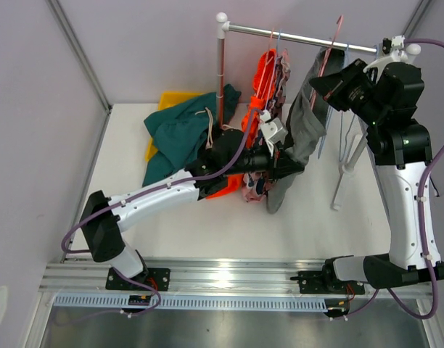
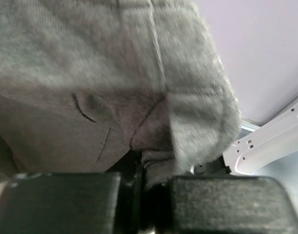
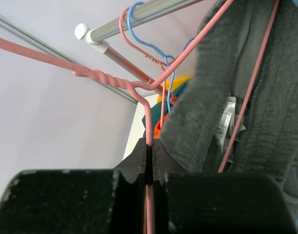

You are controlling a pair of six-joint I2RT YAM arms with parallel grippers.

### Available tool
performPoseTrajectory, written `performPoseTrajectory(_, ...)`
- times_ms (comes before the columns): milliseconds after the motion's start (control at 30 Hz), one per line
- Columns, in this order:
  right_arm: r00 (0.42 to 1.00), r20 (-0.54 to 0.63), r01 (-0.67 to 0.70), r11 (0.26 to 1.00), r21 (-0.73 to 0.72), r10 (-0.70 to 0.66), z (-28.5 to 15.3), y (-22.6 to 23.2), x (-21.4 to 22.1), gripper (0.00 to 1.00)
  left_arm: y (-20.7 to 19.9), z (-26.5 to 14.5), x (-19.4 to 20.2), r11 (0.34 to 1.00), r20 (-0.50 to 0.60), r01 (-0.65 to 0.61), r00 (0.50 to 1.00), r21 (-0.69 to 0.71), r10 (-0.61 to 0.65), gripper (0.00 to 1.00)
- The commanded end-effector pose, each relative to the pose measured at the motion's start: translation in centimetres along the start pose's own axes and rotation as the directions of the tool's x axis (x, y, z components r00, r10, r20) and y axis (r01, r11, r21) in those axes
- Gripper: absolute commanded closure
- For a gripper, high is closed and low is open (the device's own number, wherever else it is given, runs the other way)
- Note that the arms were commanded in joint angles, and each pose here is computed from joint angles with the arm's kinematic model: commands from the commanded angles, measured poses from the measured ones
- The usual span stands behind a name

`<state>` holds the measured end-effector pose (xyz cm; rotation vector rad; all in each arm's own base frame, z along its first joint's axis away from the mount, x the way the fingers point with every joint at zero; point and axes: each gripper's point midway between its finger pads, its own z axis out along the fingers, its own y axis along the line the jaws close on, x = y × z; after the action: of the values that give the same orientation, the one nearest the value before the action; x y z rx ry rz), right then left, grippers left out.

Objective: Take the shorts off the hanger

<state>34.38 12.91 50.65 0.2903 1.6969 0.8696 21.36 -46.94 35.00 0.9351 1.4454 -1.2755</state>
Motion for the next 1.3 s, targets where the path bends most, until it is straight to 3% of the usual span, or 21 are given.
performPoseTrajectory(0,0.992,0.124,0.031,0.99,-0.138,-0.014,-2.1,3.9,-3.5,1.0,-0.5,0.2,-1.1,1.0,0.043,-0.019,0.999,-0.005,0.019,1.0)
performPoseTrajectory(133,0.991,0.137,0.022,0.992,-0.121,-0.005,-2.0,3.0,-4.3,1.0,-2.1,-1.9,-0.6,0.999,0.049,-0.025,0.998,-0.021,0.026,1.0)
performPoseTrajectory(300,0.988,0.153,0.027,0.994,-0.105,-0.01,-1.8,2.1,-5.6,1.0,-5.1,-5.5,5.0,0.999,-0.027,-0.01,1.0,-0.039,0.008,1.0)
performPoseTrajectory(467,0.99,0.142,0.011,0.995,-0.097,0.003,-1.2,1.5,-5.9,1.0,-6.6,-8.1,7.5,0.997,-0.028,0.035,0.999,-0.065,-0.037,1.0)
performPoseTrajectory(767,0.994,0.105,-0.022,0.992,-0.128,0.036,-1.7,2.6,-5.8,1.0,-5.4,-4.4,12.4,0.998,-0.148,0.046,0.988,-0.051,-0.053,1.0)
performPoseTrajectory(833,0.996,0.09,-0.016,0.989,-0.15,0.03,-2.4,3.6,-5.9,1.0,-4.4,-3.2,13.3,0.994,-0.174,0.058,0.982,-0.097,-0.074,1.0)
performPoseTrajectory(867,0.997,0.068,-0.027,0.988,-0.155,0.038,-2.5,3.7,-5.4,1.0,-3.4,-2.2,10.6,0.986,-0.117,0.046,0.991,-0.159,-0.066,1.0)
performPoseTrajectory(900,0.997,0.061,-0.032,0.986,-0.163,0.042,-3.0,4.0,-5.2,1.0,-2.5,-1.8,10.4,0.977,-0.117,0.041,0.991,-0.21,-0.066,1.0)
performPoseTrajectory(933,0.998,0.029,-0.056,0.985,-0.166,0.061,-3.1,3.9,-4.5,1.0,-1.0,-1.4,12.0,0.96,-0.173,0.031,0.982,-0.278,-0.081,1.0)
performPoseTrajectory(1000,0.997,0.02,-0.069,0.982,-0.174,0.073,-4.8,4.4,-3.7,1.0,1.5,0.0,6.9,0.911,-0.09,-0.002,0.995,-0.413,-0.039,1.0)
performPoseTrajectory(1033,0.996,0.012,-0.085,0.98,-0.178,0.089,-5.4,4.5,-3.2,1.0,3.4,0.4,9.4,0.879,-0.175,-0.032,0.983,-0.476,-0.059,1.0)
performPoseTrajectory(1133,0.994,0.011,-0.107,0.979,-0.173,0.111,-7.4,4.4,-1.8,1.0,6.8,1.8,3.3,0.821,-0.103,0.013,0.991,-0.57,-0.087,1.0)
performPoseTrajectory(1167,0.993,0.0,-0.115,0.983,-0.146,0.117,-7.8,3.9,-1.3,1.0,9.6,2.2,5.0,0.786,-0.121,0.039,0.982,-0.617,-0.144,1.0)
performPoseTrajectory(1200,0.993,0.001,-0.113,0.984,-0.14,0.114,-8.3,4.0,-1.2,1.0,10.0,3.0,2.4,0.788,-0.073,0.074,0.986,-0.612,-0.15,1.0)
performPoseTrajectory(1267,0.994,0.001,-0.105,0.987,-0.12,0.105,-9.5,3.9,-0.8,1.0,12.7,2.6,5.3,0.74,-0.13,0.088,0.964,-0.666,-0.231,1.0)
